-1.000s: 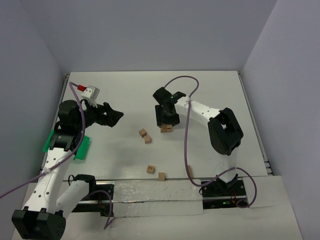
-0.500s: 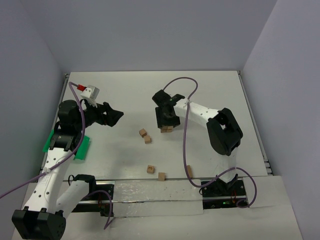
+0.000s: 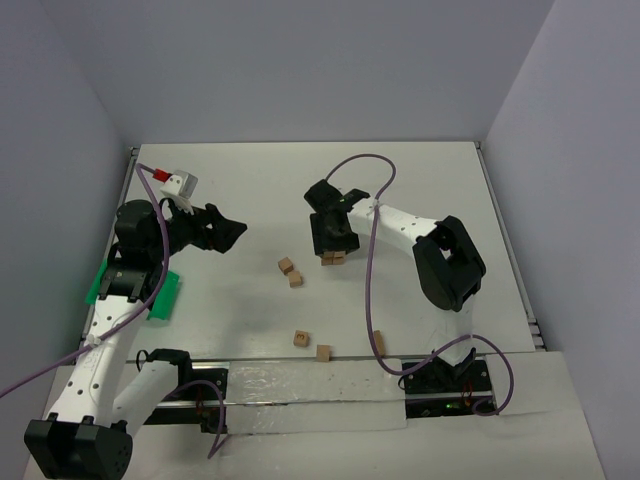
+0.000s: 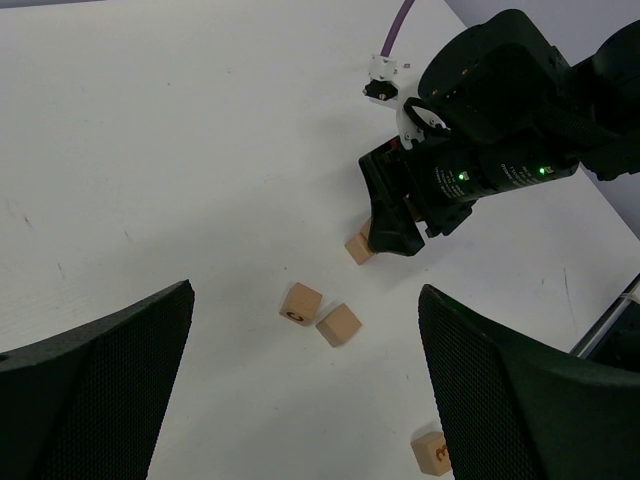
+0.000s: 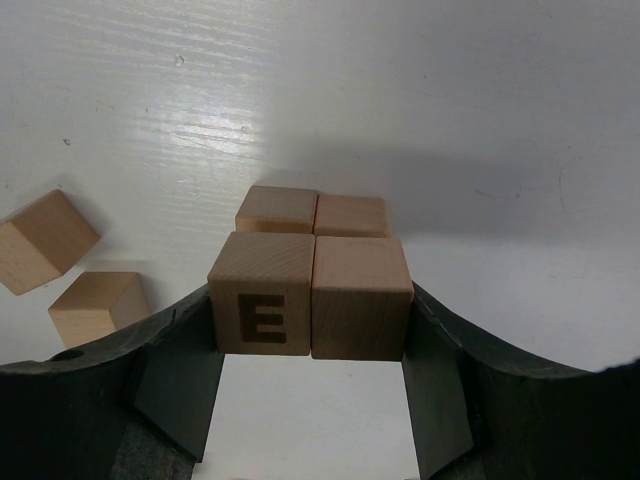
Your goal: Build the wood block tower
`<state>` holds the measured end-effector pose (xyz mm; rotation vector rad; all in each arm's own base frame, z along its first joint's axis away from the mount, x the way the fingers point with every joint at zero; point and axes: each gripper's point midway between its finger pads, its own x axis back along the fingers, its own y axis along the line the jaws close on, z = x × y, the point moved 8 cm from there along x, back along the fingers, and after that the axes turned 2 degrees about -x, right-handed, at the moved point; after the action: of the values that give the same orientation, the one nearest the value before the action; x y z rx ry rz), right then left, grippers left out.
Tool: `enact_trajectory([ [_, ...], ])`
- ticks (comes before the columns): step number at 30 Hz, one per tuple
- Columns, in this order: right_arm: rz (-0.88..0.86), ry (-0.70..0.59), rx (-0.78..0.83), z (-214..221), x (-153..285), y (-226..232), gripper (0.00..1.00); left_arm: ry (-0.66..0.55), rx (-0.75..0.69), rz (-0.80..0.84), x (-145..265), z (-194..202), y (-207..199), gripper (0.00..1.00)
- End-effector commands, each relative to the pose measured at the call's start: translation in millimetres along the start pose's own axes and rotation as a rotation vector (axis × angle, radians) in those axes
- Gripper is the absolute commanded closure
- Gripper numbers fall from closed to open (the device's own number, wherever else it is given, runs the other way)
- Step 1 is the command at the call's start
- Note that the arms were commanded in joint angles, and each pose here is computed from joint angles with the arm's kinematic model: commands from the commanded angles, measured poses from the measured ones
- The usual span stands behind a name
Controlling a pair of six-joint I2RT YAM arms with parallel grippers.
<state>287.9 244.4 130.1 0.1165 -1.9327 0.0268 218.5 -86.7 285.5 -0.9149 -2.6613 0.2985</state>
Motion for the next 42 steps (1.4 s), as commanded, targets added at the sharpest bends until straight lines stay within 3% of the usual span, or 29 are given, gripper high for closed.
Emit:
enact_trajectory([
  [1,-0.030,-0.067,-0.012,-8.0,13.2,5.5,0.80,-0.052,-0.023,0.020,2.2,-10.2,-2.7,0.01],
  [6,-0.039,-0.063,-0.010,-7.8,13.1,6.6,0.74,-0.052,-0.026,0.022,2.0,-11.1,-2.8,0.01],
  [42,-0.023,-0.021,-0.003,-3.3,-2.6,8.7,0.67,-0.054,-0.037,0.033,1.1,-14.2,-3.0,0.01],
])
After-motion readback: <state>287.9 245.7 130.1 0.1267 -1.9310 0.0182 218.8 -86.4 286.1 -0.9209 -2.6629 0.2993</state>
